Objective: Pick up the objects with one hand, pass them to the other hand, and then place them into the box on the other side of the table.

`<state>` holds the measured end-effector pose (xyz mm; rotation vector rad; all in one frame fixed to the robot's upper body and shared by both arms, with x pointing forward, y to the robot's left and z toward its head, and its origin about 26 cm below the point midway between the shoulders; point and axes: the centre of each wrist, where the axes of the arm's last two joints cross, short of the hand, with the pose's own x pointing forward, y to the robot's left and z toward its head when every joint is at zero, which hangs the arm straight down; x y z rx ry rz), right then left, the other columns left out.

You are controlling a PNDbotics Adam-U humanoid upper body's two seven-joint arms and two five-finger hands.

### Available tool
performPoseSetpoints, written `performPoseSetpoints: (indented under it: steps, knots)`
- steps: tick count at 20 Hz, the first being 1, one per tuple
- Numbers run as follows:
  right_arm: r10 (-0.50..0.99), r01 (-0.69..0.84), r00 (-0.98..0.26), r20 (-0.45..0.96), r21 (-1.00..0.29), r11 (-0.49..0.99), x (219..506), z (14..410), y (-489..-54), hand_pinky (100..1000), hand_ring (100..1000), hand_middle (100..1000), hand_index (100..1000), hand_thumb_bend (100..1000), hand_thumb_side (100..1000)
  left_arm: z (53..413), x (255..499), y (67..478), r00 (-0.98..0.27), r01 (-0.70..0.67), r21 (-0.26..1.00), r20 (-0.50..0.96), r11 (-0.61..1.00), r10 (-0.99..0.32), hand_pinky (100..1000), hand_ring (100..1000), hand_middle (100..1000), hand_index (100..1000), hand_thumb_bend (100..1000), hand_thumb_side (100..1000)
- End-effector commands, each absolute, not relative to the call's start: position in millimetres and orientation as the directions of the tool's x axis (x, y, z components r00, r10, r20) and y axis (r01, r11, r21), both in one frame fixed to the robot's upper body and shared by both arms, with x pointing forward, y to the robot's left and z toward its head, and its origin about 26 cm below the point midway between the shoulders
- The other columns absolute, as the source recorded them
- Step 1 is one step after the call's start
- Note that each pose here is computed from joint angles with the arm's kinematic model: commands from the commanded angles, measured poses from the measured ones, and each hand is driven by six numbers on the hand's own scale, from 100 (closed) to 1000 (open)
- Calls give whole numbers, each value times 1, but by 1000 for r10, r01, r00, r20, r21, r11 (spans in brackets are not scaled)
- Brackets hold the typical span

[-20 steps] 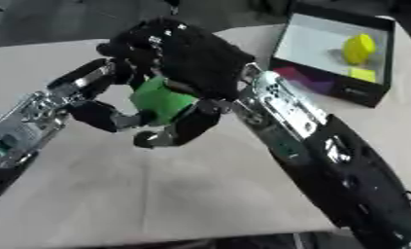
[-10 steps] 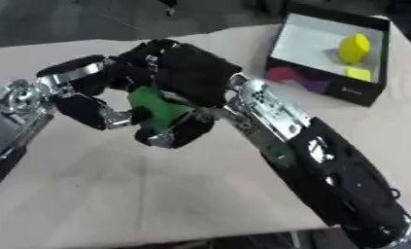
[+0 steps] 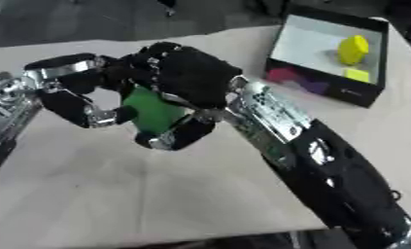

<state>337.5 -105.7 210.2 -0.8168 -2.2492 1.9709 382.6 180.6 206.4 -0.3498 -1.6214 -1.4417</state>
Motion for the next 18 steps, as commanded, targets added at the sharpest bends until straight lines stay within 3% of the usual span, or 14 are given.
performPoseSetpoints:
  steps: [1, 5, 7, 9, 13, 18]
  knots:
    - [445, 361, -837, -317, -933, 13, 343, 214, -120, 824, 792, 799, 963, 428, 543, 221, 383, 191, -575, 688, 668, 740, 284, -349, 664, 464, 446, 554, 100, 239]
    - [474, 360, -822, -315, -933, 5, 345, 212, -123, 673, 628, 564, 891, 243, 501, 222, 383, 190, -572, 693, 662, 746, 286, -340, 664, 463, 445, 553, 100, 242]
    - [493, 376, -809, -319, -926, 19, 346, 212, -123, 527, 528, 444, 751, 117, 488, 222, 382, 190, -571, 695, 659, 749, 287, -337, 665, 463, 445, 553, 100, 243]
    - [515, 394, -797, -317, -918, 43, 347, 211, -123, 343, 421, 361, 611, 100, 483, 222, 382, 190, -568, 699, 654, 753, 288, -332, 665, 463, 445, 553, 100, 245]
    - [542, 432, -779, -315, -896, 101, 349, 208, -123, 137, 314, 298, 465, 100, 483, 225, 382, 190, -569, 700, 651, 756, 292, -323, 666, 464, 445, 552, 100, 248]
    - [582, 477, -759, -292, -858, 191, 350, 207, -126, 100, 191, 264, 404, 100, 409, 226, 381, 193, -570, 697, 645, 763, 314, -305, 679, 492, 487, 608, 100, 283]
